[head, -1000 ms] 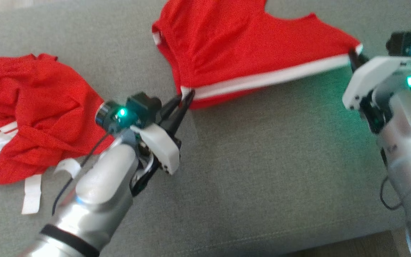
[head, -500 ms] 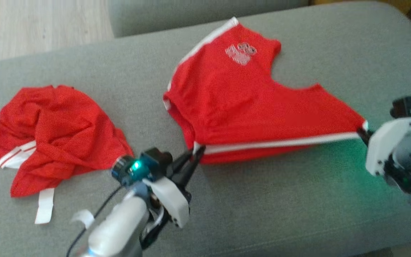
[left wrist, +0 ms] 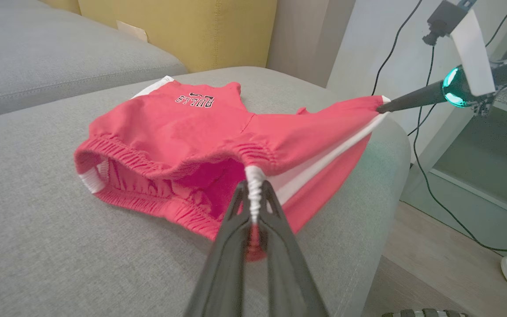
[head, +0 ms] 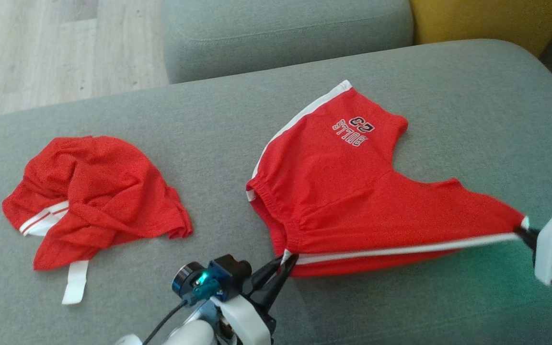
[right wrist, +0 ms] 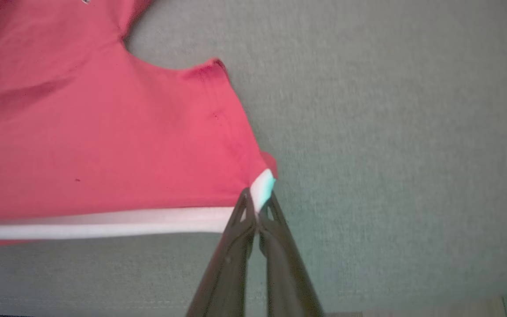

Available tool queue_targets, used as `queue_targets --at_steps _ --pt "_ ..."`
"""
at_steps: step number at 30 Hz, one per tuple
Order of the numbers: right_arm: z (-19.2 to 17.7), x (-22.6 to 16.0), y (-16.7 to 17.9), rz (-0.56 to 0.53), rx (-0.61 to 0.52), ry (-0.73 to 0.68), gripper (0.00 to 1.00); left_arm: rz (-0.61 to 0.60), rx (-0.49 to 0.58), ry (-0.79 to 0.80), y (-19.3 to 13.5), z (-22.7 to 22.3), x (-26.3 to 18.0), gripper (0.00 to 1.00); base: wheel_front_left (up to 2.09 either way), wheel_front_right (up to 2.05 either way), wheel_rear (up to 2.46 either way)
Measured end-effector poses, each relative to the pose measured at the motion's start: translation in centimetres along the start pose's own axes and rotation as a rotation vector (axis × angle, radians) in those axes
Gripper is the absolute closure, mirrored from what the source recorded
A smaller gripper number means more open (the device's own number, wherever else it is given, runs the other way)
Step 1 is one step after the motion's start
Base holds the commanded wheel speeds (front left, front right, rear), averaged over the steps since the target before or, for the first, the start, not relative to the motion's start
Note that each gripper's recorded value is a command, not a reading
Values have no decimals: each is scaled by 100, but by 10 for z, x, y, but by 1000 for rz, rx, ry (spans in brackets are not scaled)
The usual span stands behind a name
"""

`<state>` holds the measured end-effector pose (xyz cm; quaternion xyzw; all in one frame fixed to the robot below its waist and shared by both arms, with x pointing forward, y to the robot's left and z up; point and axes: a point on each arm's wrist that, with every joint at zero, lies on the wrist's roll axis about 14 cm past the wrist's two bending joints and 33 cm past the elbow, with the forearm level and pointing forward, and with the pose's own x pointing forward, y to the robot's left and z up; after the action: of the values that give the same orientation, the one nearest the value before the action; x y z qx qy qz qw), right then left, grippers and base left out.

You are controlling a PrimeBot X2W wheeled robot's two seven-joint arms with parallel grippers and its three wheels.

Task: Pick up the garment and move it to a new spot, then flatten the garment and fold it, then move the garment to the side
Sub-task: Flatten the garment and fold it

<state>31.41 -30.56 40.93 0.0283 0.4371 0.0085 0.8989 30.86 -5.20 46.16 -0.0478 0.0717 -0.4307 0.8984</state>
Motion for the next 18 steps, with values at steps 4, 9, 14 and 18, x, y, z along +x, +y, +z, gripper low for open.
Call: queue_targets --at_steps 4,9,14,18 --pt "28 -6 7 4 -43 -48 100 19 -3 -20 6 6 -1 100 0 0 0" --pt "55 -5 22 21 -93 -54 100 36 8 -39 19 15 6 100 0 0 0" --pt "103 2 31 7 -153 -85 100 57 21 -79 38 33 20 100 0 0 0" --pt "135 16 46 16 -192 -82 100 88 20 -90 56 40 28 100 0 0 0"
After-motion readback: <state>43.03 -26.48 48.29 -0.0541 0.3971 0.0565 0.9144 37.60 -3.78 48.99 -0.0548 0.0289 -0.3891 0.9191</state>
